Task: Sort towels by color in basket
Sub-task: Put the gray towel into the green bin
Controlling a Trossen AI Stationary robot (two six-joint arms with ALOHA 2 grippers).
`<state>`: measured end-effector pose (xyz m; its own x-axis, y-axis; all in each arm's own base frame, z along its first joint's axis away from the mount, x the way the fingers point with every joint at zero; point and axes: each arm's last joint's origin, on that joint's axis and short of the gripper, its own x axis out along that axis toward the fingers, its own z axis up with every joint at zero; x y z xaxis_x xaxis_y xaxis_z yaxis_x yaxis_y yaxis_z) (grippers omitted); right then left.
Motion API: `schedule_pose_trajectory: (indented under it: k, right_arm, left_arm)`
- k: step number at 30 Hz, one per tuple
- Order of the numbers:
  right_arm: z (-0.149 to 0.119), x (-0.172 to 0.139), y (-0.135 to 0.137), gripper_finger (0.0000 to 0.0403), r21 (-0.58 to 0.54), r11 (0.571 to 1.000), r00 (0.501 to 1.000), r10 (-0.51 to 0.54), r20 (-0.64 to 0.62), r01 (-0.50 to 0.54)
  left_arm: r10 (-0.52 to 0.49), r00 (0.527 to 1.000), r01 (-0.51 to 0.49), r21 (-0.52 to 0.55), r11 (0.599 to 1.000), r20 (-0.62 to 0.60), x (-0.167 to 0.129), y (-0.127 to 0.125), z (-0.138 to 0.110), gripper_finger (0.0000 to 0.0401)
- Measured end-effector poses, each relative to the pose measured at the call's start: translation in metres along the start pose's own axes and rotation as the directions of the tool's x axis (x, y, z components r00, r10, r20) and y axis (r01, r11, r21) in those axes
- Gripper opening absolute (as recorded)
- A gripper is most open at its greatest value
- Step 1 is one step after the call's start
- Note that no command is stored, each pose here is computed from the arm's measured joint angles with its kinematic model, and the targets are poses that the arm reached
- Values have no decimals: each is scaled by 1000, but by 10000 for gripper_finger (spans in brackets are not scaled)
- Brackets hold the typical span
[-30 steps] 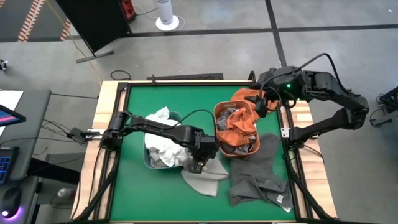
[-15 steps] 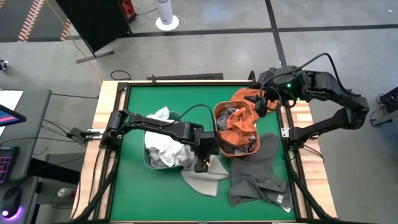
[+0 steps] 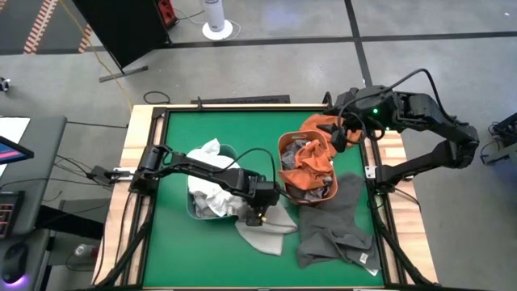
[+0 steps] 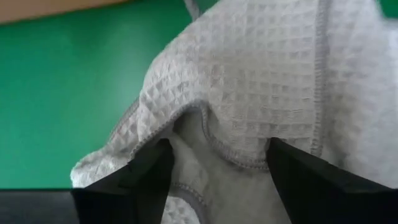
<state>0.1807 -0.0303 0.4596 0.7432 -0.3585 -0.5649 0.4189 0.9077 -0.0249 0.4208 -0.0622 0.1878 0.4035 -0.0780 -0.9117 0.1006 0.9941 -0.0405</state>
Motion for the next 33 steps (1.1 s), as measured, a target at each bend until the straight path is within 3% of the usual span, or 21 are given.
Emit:
schedule_pose_trajectory:
  k: [5, 10, 12, 17, 23, 29, 33]
  right_arm:
    - [0, 0, 0, 264, -1, 1000, 1000, 0, 0, 0]
    - [0, 0, 0, 264, 0, 1000, 1000, 0, 0, 0]
    - [0, 0, 0, 264, 0, 1000, 1000, 0, 0, 0]
    - [0, 0, 0, 264, 0, 1000, 1000, 0, 0, 0]
    - [0, 0, 0, 264, 1, 1000, 1000, 0, 0, 0]
    - [0, 0, 0, 264, 7, 1000, 1000, 0, 0, 0]
    - [0, 0, 0, 264, 7, 1000, 1000, 0, 1, 0]
  left_arm:
    - [8, 1000, -10, 62, 998, 26, 2, 0, 0, 183]
    - [8, 1000, -9, 59, 998, 28, 3, 0, 1, 46]
    - [8, 1000, -9, 50, 999, 29, 3, 0, 1, 14]
    - [-10, 1000, 10, -10, 1000, 20, 0, 6, 2, 2]
    - [-65, 995, 70, -62, 996, 72, -30, 18, 20, 1]
    - [-72, 978, 82, -43, 996, 197, -88, 23, 33, 1]
    - [-154, 950, 154, 21, 988, 273, -138, 28, 28, 0]
